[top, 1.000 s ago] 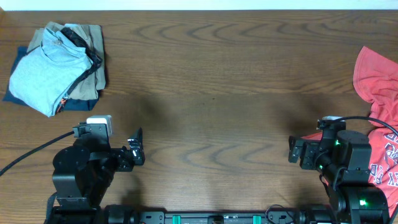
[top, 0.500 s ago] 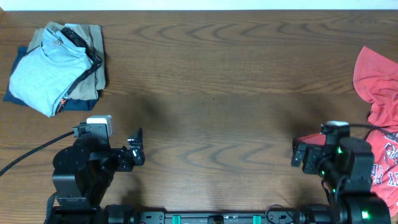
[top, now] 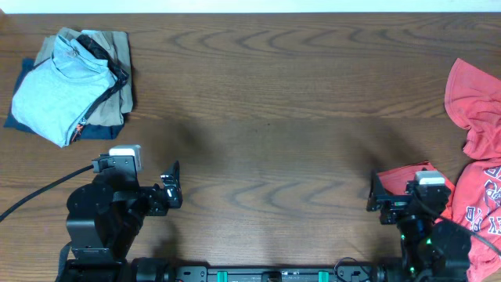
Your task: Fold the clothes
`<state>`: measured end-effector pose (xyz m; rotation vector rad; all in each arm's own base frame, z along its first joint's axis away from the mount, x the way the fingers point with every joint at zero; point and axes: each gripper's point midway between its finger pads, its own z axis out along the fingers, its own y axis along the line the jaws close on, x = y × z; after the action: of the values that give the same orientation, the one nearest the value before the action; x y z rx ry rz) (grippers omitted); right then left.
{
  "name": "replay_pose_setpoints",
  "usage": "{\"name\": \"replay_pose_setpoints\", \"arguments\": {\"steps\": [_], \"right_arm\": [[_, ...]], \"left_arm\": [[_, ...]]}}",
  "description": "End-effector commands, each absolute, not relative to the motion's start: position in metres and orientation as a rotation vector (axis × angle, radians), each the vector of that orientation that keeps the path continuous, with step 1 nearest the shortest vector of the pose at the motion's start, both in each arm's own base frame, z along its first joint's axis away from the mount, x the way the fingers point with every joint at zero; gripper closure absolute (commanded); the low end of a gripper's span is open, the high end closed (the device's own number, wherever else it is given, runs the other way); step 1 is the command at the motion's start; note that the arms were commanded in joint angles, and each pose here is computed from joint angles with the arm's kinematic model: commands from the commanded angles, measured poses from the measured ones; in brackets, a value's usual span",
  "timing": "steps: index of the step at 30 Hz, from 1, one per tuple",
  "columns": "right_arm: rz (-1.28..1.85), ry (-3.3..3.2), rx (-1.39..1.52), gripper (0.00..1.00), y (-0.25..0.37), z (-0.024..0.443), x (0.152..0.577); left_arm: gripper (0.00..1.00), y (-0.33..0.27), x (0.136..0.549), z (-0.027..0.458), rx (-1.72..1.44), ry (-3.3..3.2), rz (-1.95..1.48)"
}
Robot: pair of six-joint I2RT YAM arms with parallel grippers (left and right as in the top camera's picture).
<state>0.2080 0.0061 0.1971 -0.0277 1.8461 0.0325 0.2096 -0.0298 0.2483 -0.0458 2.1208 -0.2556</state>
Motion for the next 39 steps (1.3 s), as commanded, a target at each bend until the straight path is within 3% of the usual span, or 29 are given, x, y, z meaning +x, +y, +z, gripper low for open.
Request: {"name": "replay_pose_setpoints", "arguments": {"steps": [1, 9, 15, 39], "right_arm": [[0.043, 1.761, -0.081, 0.01, 0.012, 0.195, 0.215], [0.012, 1.579, -0.202, 0.01, 0.023, 0.192, 0.239], [0.007, 1.596, -0.208, 0.01, 0.023, 0.165, 0.245], [0.018, 1.618, -0.218, 0.01, 0.025, 0.16, 0.245]], "left_arm": [[0.02, -0.031, 0.21, 0.246, -0.043, 2.127, -0.259], [0.02, -0.031, 0.21, 0.246, -0.043, 2.127, -0.259], [0.02, -0.031, 0.21, 0.246, -0.043, 2.127, -0.259], [0.02, -0.031, 0.21, 0.246, -0.043, 2.127, -0.259]]}}
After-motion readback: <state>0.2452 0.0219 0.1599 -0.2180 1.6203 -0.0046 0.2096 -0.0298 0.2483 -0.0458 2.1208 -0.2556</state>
